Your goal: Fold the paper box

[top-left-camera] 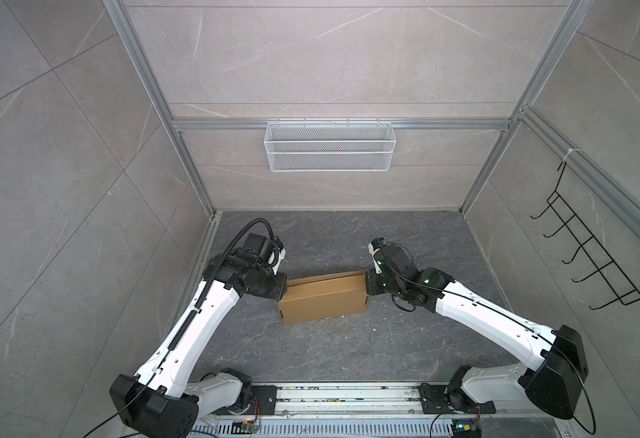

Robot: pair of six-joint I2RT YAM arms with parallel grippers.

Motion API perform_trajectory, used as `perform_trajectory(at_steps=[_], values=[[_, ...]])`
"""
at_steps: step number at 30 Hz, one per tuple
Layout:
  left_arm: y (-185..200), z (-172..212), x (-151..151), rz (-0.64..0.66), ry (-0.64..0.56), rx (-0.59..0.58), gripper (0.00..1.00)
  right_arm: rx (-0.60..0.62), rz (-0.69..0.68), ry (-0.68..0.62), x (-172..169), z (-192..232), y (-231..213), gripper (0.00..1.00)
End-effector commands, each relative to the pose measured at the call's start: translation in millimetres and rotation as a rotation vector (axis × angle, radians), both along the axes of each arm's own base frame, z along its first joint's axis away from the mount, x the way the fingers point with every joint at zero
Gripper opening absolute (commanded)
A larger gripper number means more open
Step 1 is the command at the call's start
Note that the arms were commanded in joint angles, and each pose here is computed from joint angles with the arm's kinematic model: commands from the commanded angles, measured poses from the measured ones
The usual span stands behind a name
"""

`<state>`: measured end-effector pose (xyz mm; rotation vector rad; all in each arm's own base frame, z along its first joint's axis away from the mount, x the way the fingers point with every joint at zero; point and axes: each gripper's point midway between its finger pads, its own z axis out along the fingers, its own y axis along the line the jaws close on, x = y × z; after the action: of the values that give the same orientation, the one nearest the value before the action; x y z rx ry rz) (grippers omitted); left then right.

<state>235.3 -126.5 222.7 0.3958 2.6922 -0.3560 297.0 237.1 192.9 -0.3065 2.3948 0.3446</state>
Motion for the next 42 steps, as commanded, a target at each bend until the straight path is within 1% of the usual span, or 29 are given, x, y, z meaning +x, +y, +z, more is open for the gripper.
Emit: perform_trajectory(at_steps=[1, 3, 6, 8, 10, 14, 21, 26, 28, 32, 37, 40, 42], values=[[-10.7, 24.2, 0.3, -0.004, -0.042, -0.118, 0.47, -0.073, 0.010, 0.080, -12.8, -29.1, -6.9, 0.00], [-12.1, 24.7, 6.3, 0.026, -0.044, -0.159, 0.52, -0.076, 0.006, 0.076, -12.2, -29.2, -7.8, 0.00], [-8.8, 21.0, 18.2, 0.107, -0.023, -0.245, 0.57, -0.077, 0.002, 0.073, -11.8, -30.9, -8.7, 0.00], [-6.3, 20.1, 25.3, 0.162, -0.011, -0.322, 0.59, -0.076, 0.004, 0.070, -11.4, -31.1, -8.3, 0.00], [1.0, 18.0, 30.8, 0.223, -0.009, -0.371, 0.61, -0.080, 0.005, 0.073, -11.3, -32.3, -8.3, 0.00], [10.9, 6.4, 34.8, 0.287, 0.007, -0.419, 0.64, -0.081, 0.009, 0.072, -11.4, -32.0, -7.6, 0.00], [22.0, -9.5, 43.8, 0.353, 0.042, -0.547, 0.63, -0.081, 0.009, 0.072, -10.8, -32.4, -7.7, 0.00], [20.1, -21.8, 45.9, 0.367, 0.071, -0.604, 0.63, -0.074, 0.007, 0.062, -10.1, -30.0, -7.1, 0.00], [24.0, -25.2, 48.4, 0.393, 0.072, -0.632, 0.63, -0.071, 0.004, 0.056, -9.5, -30.4, -7.5, 0.00], [31.6, -21.7, 57.6, 0.443, 0.052, -0.713, 0.63, -0.064, -0.001, 0.049, -10.1, -33.1, -8.2, 0.00], [30.0, -18.3, 66.3, 0.479, 0.059, -0.805, 0.64, -0.046, -0.011, 0.030, -9.8, -30.3, -8.9, 0.00], [36.1, -18.3, 67.6, 0.513, 0.050, -0.819, 0.65, -0.046, -0.013, 0.025, -10.5, -28.6, -9.7, 0.00], [38.9, -9.6, 66.6, 0.512, 0.018, -0.815, 0.65, -0.048, -0.013, 0.027, -11.1, -29.1, -10.2, 0.00]])
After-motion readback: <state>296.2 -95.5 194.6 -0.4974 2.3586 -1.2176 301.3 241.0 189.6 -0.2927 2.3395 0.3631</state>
